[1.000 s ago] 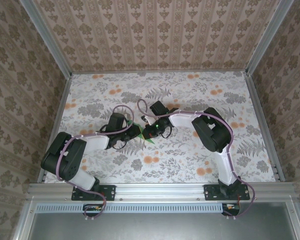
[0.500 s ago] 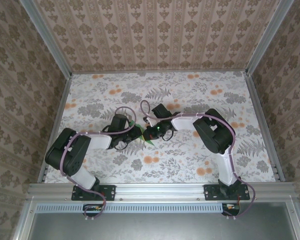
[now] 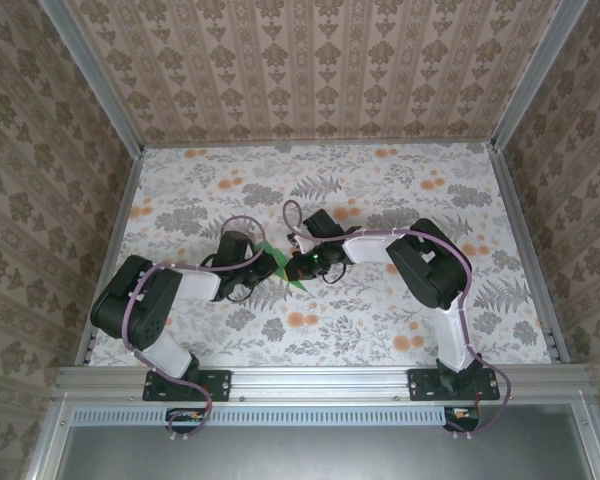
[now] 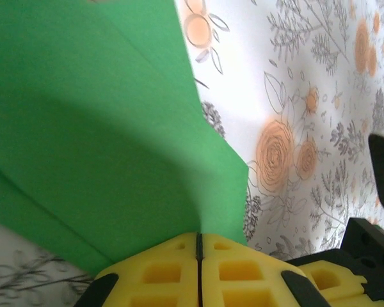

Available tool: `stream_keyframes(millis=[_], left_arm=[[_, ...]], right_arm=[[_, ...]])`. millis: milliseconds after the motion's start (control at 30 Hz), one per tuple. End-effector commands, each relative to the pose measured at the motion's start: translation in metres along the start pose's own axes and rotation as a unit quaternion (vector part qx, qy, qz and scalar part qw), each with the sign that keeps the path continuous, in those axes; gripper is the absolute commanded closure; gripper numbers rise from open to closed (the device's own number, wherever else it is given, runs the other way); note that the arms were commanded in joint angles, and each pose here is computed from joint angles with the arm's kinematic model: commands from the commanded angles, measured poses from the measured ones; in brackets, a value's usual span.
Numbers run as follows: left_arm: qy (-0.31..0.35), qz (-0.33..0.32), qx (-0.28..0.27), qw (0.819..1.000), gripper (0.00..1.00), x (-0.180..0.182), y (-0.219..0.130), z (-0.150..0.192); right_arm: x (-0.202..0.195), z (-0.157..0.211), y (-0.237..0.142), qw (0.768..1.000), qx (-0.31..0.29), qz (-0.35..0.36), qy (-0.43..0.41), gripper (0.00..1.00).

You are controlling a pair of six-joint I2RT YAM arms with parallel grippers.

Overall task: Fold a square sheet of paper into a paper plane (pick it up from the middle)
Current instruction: Fold the wing for the fifth time at the center of the table.

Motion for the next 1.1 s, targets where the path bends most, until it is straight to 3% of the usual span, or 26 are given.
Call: stream_keyframes(millis=[0, 267, 533, 833, 1067], left_arm=[[-0.045, -0.08, -0.013, 0.996, 0.92, 0.043, -0.011, 0.004], [-0.052, -0.086, -0.045, 0.994, 0.92, 0.06, -0.032, -0.018], [0.026, -0.015, -0.088, 0.996, 0.92, 0.012, -0.046, -0.032], [0.074, 0.048, -0.041, 0.995, 0.92, -0.025, -0.013, -0.035], [0.06, 0.029, -0.022, 0.998, 0.92, -0.018, 0.013, -0.04]], right_arm=[[-0.053, 0.028, 0.011, 0.991, 0.025, 0.11, 0.075, 1.0], [-0.066, 0.034, 0.014, 0.987, 0.029, 0.124, 0.101, 1.0], [-0.062, 0.031, 0.013, 0.988, 0.025, 0.118, 0.101, 1.0], [-0.065, 0.033, 0.015, 0.987, 0.031, 0.119, 0.105, 1.0], [-0.067, 0.035, 0.016, 0.986, 0.032, 0.121, 0.108, 1.0]])
Point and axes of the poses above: each hand's point on the last joint's axis, 136 mm out from that joint toward the fingers, its own y axis out along the fingers, its own x axis along the line the jaws close on, z = x × y, the point moved 7 cm from there along -y, back along the fingers, and after that the axes turned 11 degrees about y, right-handed, at the moved point
